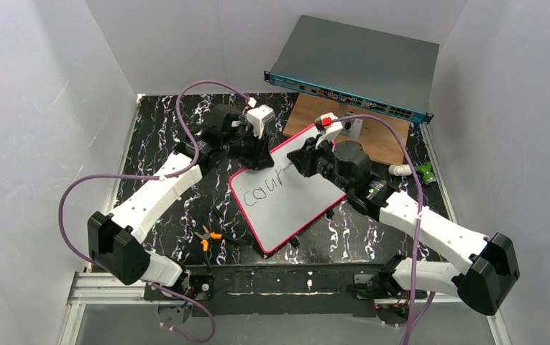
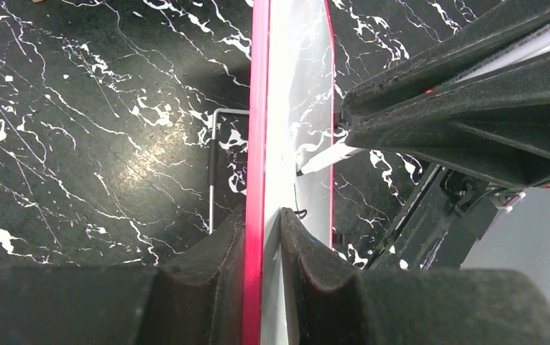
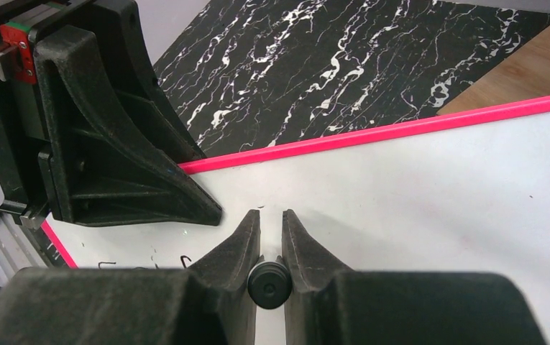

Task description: Write a sentence on the whiteboard

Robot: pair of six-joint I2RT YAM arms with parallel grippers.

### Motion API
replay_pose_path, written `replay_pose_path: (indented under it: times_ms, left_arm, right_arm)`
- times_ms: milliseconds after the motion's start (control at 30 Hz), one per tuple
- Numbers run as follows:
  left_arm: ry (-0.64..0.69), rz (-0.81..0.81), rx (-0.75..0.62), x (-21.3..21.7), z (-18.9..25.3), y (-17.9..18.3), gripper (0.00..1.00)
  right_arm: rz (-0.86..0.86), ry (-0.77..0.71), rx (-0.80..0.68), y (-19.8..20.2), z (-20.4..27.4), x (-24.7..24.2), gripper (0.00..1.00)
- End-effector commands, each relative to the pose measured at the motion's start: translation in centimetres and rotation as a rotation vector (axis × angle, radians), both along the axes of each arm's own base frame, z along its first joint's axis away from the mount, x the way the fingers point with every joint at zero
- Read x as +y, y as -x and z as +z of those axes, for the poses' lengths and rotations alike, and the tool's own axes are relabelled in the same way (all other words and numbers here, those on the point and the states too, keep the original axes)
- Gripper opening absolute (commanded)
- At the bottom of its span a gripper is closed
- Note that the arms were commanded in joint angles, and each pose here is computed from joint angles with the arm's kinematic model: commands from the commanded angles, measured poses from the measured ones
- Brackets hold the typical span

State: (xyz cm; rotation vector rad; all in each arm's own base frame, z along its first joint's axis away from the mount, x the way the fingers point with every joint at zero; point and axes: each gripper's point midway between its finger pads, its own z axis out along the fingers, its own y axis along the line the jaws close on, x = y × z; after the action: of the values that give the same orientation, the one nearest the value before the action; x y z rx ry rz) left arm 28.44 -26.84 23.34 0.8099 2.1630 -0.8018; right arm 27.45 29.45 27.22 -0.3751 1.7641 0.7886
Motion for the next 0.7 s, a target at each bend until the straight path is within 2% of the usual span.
replay_pose_path:
  times_ms: [0,667]
  left_arm:
    - [0.024,-0.005,-0.112,0.5,2.7,-0.3,0.0]
    - [0.021,-0.006,-0.108,0.4,2.7,-0.3,0.0]
  right_arm:
    - [0.021,-0.07,-0.043,-0.3,2.9,0.9,0.01]
    - [0.013,-0.031,0.037,0.4,-0.3,0.3,0.01]
